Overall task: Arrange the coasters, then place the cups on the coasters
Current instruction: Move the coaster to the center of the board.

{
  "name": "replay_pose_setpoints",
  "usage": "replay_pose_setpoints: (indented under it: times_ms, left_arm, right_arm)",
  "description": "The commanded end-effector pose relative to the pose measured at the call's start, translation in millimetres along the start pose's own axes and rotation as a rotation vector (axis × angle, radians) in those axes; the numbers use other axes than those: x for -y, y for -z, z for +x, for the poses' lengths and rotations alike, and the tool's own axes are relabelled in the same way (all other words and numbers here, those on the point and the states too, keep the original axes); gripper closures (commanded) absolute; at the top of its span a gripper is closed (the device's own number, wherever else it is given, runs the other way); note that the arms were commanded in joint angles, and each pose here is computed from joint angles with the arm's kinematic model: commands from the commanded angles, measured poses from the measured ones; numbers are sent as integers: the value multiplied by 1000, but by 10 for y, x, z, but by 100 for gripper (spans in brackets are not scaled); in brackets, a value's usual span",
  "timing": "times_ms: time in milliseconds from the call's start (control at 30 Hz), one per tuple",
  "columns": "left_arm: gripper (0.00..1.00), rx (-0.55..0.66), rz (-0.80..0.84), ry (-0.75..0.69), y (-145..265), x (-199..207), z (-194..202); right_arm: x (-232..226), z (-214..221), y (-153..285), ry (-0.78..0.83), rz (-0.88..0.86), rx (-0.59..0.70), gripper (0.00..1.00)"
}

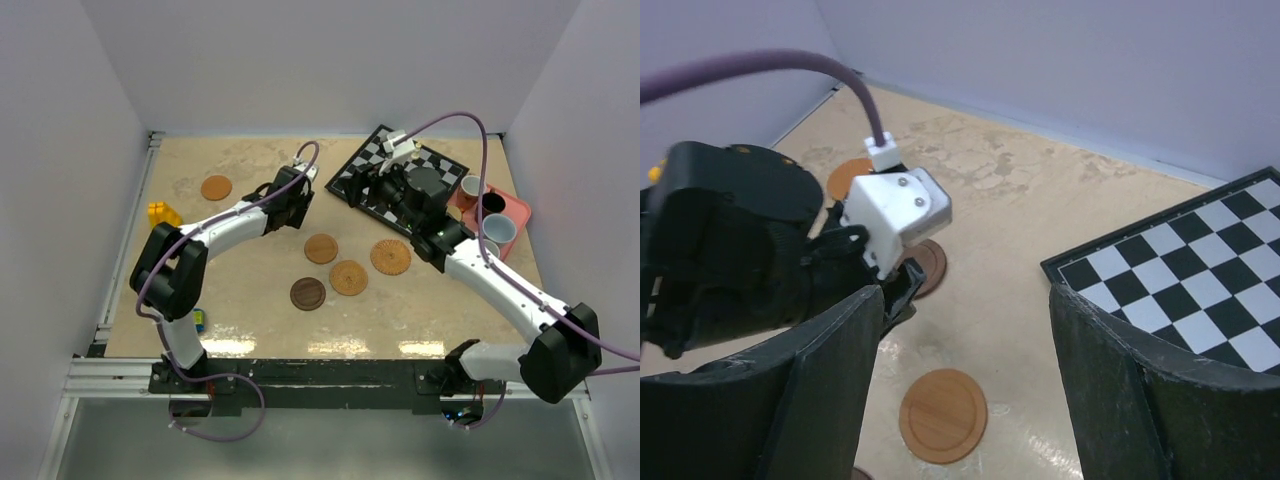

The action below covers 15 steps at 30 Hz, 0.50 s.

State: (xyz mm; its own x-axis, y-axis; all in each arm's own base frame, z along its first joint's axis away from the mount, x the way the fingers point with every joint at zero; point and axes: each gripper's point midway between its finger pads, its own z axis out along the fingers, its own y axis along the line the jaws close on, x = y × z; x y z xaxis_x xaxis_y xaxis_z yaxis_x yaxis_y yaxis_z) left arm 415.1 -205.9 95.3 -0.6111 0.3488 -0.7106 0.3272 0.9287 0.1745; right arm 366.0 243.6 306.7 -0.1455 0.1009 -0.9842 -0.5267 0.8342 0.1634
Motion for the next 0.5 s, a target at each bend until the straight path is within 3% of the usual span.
replay_pose_setpoints:
  times_ms: [0,467]
  left_arm:
    - [47,36,-31,19,-101,-42,-238]
    - [55,-40,-42,-3,-592,-36,-89]
  right_arm:
    - [-115,-301,139,-10,-47,81,29]
    - [-105,-395,224,6,-40,108,28]
